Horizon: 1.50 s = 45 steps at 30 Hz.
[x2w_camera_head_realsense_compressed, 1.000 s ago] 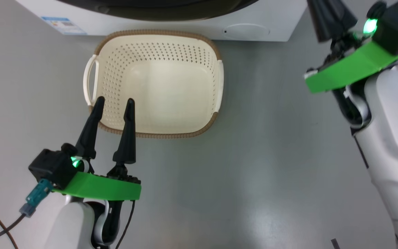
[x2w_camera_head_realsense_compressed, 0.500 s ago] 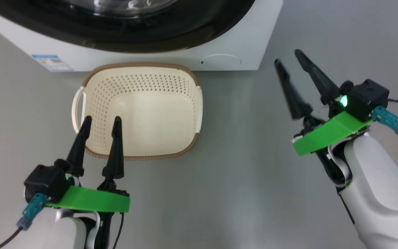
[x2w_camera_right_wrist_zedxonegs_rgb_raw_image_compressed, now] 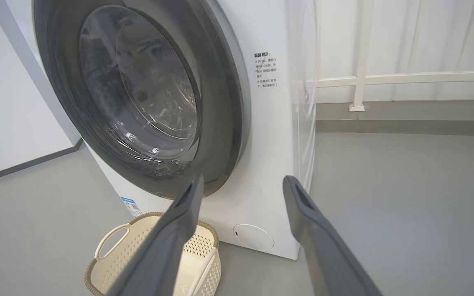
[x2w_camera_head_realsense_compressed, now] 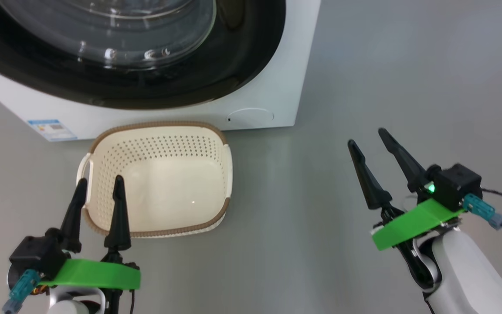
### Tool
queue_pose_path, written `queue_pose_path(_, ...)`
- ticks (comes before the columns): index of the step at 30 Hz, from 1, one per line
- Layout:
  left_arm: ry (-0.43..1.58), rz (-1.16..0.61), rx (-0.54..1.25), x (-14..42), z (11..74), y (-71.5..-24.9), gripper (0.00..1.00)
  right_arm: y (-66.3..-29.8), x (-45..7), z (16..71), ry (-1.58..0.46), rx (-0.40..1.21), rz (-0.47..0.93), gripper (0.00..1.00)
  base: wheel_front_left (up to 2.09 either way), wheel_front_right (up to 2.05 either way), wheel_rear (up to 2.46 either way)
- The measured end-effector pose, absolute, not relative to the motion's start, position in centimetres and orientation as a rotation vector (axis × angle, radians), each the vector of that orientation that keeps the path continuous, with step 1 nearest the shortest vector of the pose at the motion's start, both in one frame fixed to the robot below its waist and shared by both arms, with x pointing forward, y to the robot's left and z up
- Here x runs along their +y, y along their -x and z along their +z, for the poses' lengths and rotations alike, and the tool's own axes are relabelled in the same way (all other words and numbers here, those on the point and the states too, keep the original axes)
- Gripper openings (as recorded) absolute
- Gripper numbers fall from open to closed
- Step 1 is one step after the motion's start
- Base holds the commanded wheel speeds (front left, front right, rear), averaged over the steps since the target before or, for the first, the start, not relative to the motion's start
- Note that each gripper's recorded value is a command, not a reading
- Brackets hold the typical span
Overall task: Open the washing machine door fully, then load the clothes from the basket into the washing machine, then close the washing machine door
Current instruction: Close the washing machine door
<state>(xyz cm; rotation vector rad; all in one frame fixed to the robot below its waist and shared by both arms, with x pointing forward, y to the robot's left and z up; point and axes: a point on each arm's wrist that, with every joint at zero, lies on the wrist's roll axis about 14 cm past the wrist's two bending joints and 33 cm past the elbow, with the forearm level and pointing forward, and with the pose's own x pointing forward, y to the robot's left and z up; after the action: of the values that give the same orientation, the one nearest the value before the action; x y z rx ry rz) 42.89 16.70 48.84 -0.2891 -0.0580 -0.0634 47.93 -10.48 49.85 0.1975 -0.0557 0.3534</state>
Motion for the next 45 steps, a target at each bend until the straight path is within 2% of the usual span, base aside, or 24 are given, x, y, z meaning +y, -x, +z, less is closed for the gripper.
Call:
queue_pose_path(6,0.274,-0.078,-0.070,16.3,49.5,-42.1,1.00,-45.6,-13.3,50.2,-0.190,-0.062,0.271,1.00,0.00,0.00,0.00)
queue_pose_path(20,0.240,-0.080,-0.085,16.4,50.5,-39.3,1.00,-40.6,-15.5,51.1,-0.157,-0.086,0.186,1.00,0.00,0.00,0.00)
queue_pose_path(30,0.229,-0.074,-0.088,16.7,50.7,-37.9,1.00,-38.8,-16.9,52.3,-0.164,-0.126,0.123,1.00,0.00,0.00,0.00)
queue_pose_path(45,0.211,-0.053,-0.094,17.5,50.9,-36.2,1.00,-37.5,-17.1,53.4,-0.139,-0.163,0.107,1.00,0.00,0.00,0.00)
